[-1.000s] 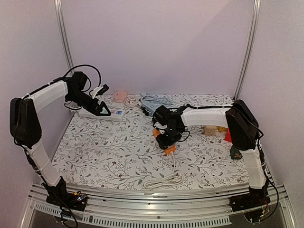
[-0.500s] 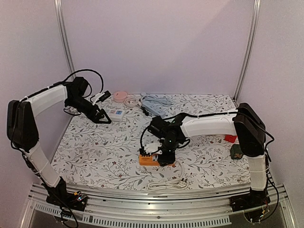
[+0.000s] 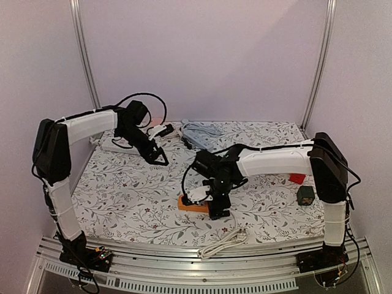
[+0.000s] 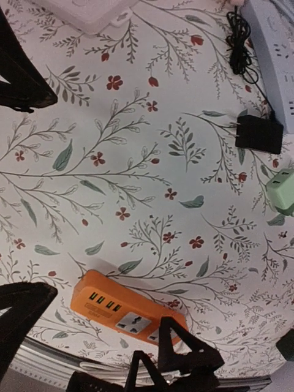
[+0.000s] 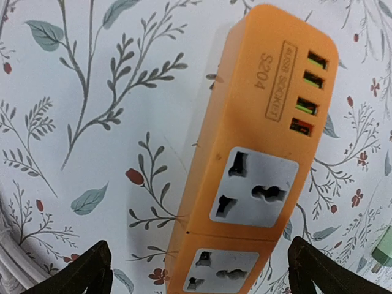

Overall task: Insert the plug
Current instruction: Adjust the socket at the center of the board.

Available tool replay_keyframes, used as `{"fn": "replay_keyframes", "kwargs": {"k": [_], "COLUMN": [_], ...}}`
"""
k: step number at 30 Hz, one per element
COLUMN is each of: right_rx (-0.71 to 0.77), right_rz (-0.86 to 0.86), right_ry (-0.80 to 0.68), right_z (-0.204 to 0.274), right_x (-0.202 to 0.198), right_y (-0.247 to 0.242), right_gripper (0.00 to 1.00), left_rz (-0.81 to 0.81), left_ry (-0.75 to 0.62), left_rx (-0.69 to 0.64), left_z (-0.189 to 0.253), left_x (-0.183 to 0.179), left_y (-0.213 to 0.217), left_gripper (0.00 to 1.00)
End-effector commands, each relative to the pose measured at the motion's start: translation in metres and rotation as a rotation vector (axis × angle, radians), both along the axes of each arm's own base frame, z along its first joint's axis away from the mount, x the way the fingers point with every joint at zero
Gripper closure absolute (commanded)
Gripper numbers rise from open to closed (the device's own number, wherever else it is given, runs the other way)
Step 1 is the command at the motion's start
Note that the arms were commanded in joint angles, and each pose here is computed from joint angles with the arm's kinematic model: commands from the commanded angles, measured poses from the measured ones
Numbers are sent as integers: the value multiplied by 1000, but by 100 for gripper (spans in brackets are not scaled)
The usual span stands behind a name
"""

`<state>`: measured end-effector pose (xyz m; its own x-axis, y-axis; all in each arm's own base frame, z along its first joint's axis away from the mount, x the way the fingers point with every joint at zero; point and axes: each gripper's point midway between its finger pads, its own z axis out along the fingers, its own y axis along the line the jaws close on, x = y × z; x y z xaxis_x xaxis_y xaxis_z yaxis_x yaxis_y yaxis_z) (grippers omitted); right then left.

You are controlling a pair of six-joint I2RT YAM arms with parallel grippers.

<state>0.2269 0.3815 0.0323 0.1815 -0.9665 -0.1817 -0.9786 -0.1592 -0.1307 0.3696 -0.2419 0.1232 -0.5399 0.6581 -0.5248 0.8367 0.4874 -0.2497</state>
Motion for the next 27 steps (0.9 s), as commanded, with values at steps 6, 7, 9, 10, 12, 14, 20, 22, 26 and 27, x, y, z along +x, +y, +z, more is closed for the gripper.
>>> {"fn": "replay_keyframes", "kwargs": {"k": [6,7,9,10,12,14,20,22,26,27], "right_rx": [614,651,703,712,715,715,722,722,723,721], "right_rz": [-252,-295,-388,-412,-448,-473,-529,-539,-549,-552], "right_ry": [-1,-6,-7,-19,-27,-18,-6,-14,-31,-36], "right_z": [148,154,162,163,163,161,158,158,160,160], "right_x": [13,17,24,25,24,21,17,18,20,20], "right_y": [7,-1,-16,-21,-30,-34,-43,-45,-48,-49], "right_gripper": [1,1,1,1,1,1,1,1,1,1], "left_rz": [-127,-159,-200,-209,-214,-210,-213,-237,-285,-296], "left_ry": [-169,-180,-213,-223,-254,-285,-325,-318,-328,-334], "left_rx": [87,105,123,137,166,194,224,217,225,227], "left_z": [-40,-48,-54,-62,-74,-85,-107,-110,-114,-115], "left_x": [91,95,105,109,118,126,138,132,124,123], "left_y": [-95,-102,-113,-116,-119,-120,-124,-129,-138,-140], "left_gripper": [1,1,1,0,0,0,1,0,1,3]}}
